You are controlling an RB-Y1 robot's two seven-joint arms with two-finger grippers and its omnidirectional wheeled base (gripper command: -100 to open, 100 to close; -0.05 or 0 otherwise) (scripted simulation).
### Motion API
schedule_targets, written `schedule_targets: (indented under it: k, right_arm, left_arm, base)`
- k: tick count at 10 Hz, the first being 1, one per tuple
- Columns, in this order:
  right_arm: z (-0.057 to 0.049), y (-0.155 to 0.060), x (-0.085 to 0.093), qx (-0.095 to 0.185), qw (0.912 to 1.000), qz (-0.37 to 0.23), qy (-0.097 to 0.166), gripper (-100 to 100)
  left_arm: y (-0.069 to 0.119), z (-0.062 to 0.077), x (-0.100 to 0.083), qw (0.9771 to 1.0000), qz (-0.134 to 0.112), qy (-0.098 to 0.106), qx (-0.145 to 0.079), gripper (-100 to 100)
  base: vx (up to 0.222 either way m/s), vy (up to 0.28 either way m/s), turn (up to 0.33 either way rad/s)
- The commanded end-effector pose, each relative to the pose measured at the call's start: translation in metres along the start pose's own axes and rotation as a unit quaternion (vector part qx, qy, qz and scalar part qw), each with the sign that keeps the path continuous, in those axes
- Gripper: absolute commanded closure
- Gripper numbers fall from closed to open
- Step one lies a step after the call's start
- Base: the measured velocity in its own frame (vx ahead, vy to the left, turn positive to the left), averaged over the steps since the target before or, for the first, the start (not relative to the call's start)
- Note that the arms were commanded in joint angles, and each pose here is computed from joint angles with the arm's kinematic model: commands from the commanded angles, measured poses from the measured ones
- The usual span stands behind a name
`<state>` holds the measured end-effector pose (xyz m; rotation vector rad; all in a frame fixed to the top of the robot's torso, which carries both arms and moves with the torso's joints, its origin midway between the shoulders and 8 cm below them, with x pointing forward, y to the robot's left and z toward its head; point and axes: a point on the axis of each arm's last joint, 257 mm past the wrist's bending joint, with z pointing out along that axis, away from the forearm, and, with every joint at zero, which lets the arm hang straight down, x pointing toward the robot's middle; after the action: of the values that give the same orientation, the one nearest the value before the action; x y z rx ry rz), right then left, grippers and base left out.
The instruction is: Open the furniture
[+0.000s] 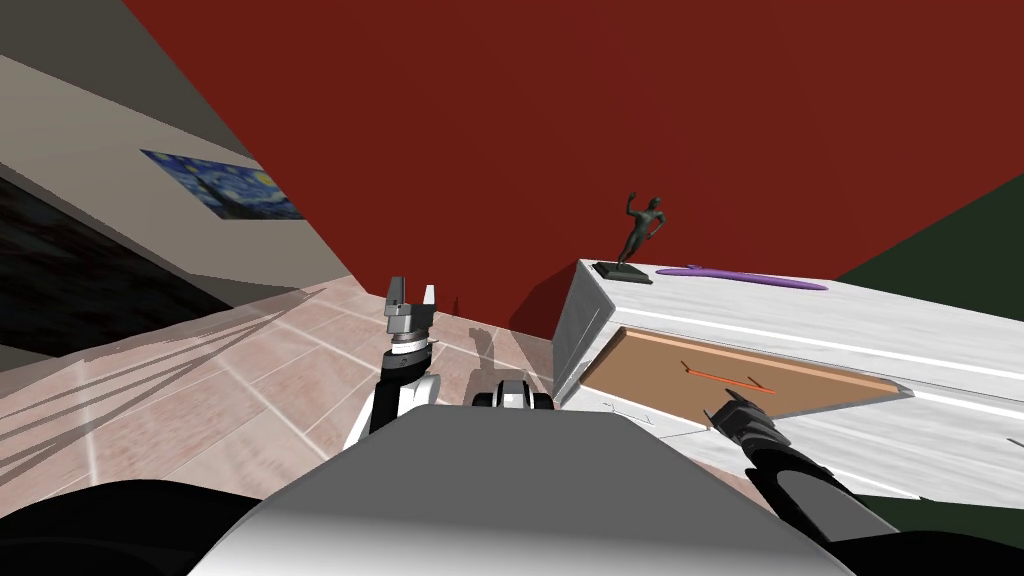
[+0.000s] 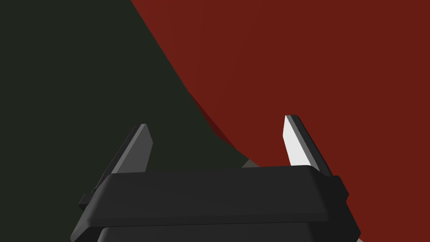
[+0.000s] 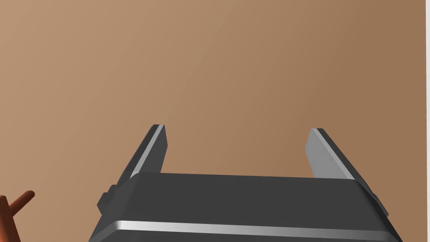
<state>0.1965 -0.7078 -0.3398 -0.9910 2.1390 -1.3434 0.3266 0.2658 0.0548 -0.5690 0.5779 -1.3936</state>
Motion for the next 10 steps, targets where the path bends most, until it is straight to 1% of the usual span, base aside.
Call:
schedule_targets:
  k: [1,2,4,5,6,7,8,9,10]
  right_arm:
    - [0.001,-0.005,-0.018,0.017,0.9998,-0.006,-0.01,-100]
    - [0.002,-0.007,-0.024,0.023,0.9996,-0.008,-0.013,-100]
    - [0.002,-0.007,-0.024,0.023,0.9996,-0.008,-0.013,-100]
    - [0.002,-0.011,-0.038,0.036,0.9991,-0.012,-0.021,-100]
    - [0.002,-0.013,-0.045,0.043,0.9987,-0.014,-0.024,-100]
    - [0.002,-0.013,-0.045,0.043,0.9987,-0.014,-0.024,-100]
    - [0.002,-0.016,-0.052,0.051,0.9982,-0.015,-0.028,-100]
    - [0.002,-0.016,-0.052,0.051,0.9982,-0.015,-0.028,-100]
    - [0.002,-0.019,-0.06,0.059,0.9976,-0.017,-0.032,-100]
  left_arm:
    - [0.0,0.0,0.0,1.0,0.0,0.0,0.0,0]
    - [0.0,0.0,0.0,1.0,0.0,0.0,0.0,0]
    - [0.0,0.0,0.0,1.0,0.0,0.0,0.0,0]
    - [0.0,0.0,0.0,1.0,0.0,0.0,0.0,0]
    - [0.0,0.0,0.0,1.0,0.0,0.0,0.0,0]
    - [0.0,0.0,0.0,1.0,0.0,0.0,0.0,0]
    - [0.0,0.0,0.0,1.0,0.0,0.0,0.0,0]
    - [0.0,0.0,0.0,1.0,0.0,0.0,0.0,0]
    - [0.0,0.0,0.0,1.0,0.0,0.0,0.0,0]
  base:
    - [-0.103,-0.045,0.013]
    - [-0.078,-0.031,0.031]
    - [-0.03,-0.012,0.016]
    - [-0.05,-0.024,0.017]
    - [-0.089,-0.035,0.053]
    - [-0.062,-0.031,0.054]
    - [-0.046,-0.026,0.037]
    - [-0.029,-0.02,0.027]
    - [-0.036,-0.017,0.036]
